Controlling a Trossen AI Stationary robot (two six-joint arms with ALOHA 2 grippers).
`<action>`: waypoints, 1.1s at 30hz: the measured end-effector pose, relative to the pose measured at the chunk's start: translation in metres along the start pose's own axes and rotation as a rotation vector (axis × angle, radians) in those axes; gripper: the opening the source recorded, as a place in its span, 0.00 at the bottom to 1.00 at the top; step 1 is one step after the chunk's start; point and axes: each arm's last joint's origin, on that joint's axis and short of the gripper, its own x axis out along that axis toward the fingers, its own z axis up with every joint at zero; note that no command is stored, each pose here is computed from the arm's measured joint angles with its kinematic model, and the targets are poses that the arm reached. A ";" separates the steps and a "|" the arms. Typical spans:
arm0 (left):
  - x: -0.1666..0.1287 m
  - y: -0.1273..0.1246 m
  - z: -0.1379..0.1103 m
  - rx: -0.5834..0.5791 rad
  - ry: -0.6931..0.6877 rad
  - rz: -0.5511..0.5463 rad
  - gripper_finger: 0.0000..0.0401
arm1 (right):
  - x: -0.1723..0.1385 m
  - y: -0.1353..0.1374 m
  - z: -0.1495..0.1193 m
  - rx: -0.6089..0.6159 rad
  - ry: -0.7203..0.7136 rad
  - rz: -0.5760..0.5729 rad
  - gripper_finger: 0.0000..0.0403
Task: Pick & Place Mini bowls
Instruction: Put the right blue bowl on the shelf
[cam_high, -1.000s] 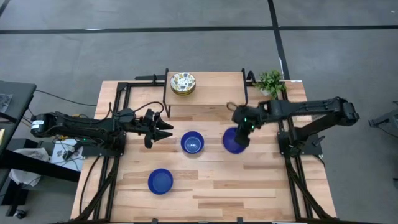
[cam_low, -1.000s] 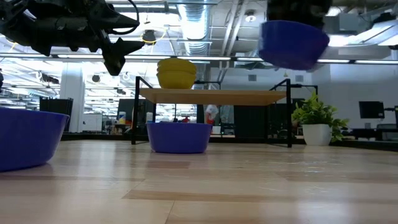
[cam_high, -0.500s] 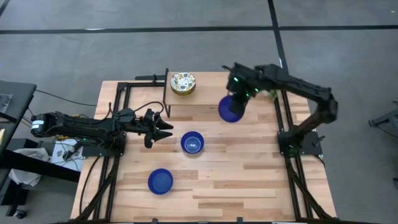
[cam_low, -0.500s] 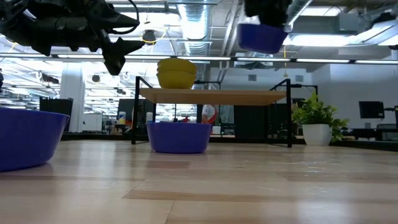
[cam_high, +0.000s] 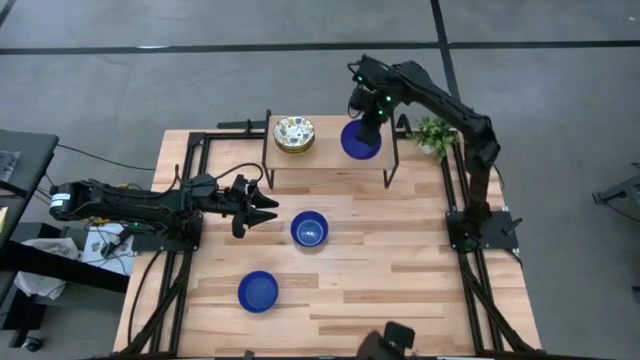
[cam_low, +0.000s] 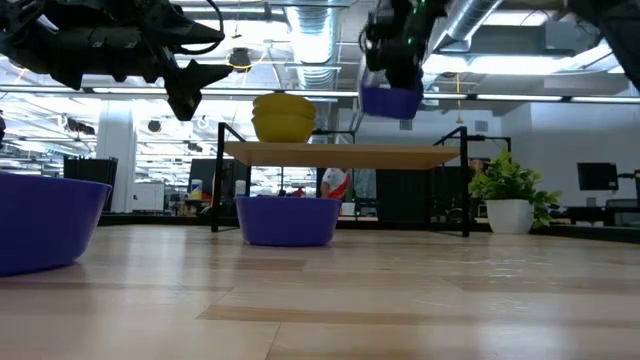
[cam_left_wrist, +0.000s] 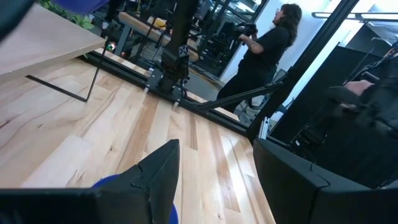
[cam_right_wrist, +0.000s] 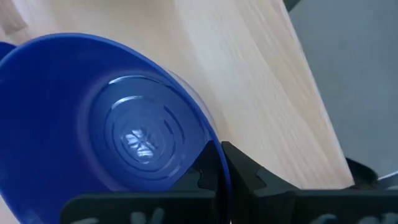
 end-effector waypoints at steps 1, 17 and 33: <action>0.000 0.000 0.000 0.000 0.000 0.000 0.51 | 0.004 -0.006 0.000 0.006 0.008 0.009 0.00; 0.000 0.000 0.000 0.000 0.000 0.000 0.51 | 0.028 -0.035 0.003 0.035 0.011 0.017 0.00; 0.000 0.000 0.001 0.001 -0.005 -0.003 0.51 | 0.028 -0.028 0.007 0.013 -0.035 0.084 0.00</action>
